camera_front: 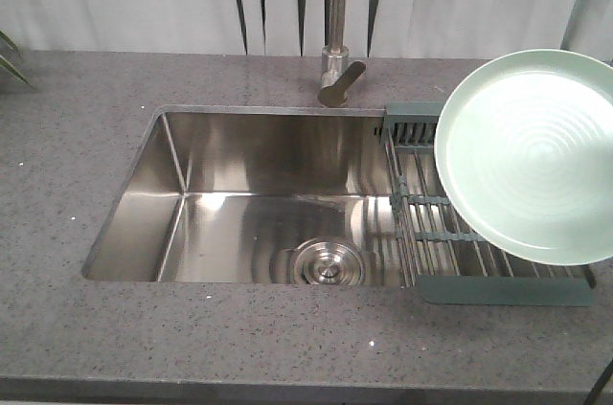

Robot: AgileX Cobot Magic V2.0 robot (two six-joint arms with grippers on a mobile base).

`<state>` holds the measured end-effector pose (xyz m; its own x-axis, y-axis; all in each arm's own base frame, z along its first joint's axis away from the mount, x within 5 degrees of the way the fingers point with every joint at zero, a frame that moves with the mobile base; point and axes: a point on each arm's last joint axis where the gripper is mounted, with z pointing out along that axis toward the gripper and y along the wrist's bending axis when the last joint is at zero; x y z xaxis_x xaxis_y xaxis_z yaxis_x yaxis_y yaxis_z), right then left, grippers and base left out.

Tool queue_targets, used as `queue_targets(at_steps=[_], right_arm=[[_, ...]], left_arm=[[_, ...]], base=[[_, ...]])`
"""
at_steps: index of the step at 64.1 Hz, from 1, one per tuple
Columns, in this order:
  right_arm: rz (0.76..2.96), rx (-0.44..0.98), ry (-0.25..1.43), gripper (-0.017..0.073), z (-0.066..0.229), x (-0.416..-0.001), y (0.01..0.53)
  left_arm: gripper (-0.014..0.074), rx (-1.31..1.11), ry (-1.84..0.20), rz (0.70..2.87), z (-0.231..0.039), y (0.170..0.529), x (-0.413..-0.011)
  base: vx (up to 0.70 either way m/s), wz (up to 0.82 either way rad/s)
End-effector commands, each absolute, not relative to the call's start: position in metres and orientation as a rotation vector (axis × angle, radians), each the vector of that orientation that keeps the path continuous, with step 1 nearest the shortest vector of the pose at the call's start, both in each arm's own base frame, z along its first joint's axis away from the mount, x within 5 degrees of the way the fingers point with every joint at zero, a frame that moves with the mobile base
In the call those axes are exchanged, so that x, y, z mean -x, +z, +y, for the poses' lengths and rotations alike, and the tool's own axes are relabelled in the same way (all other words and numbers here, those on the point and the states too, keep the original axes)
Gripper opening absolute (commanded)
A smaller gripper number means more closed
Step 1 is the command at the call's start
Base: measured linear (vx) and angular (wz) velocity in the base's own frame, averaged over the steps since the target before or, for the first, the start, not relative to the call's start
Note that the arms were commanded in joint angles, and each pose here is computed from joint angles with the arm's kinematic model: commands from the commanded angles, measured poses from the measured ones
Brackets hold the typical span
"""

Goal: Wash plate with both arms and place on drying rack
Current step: 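Drive alongside the sink, holding the plate above the grey drying rack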

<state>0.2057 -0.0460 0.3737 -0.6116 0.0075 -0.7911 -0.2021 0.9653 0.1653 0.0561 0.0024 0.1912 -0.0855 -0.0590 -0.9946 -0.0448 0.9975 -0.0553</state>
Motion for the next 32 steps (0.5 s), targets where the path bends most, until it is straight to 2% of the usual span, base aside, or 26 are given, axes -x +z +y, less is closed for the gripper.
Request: queue_targets(at_steps=[1, 32], right_arm=[[2.128, 0.117, 0.286, -0.0006, -0.0450, -0.2040, 0.3889], [2.128, 0.117, 0.286, -0.0006, -0.0450, -0.2040, 0.3889]], left_arm=[[-0.0006, 0.072, -0.024, 1.594, 0.0018, 0.1907, -0.0563], [-0.0006, 0.072, -0.024, 1.594, 0.0018, 0.1907, -0.0563]], base=[[0.02, -0.17], [0.03, -0.12]])
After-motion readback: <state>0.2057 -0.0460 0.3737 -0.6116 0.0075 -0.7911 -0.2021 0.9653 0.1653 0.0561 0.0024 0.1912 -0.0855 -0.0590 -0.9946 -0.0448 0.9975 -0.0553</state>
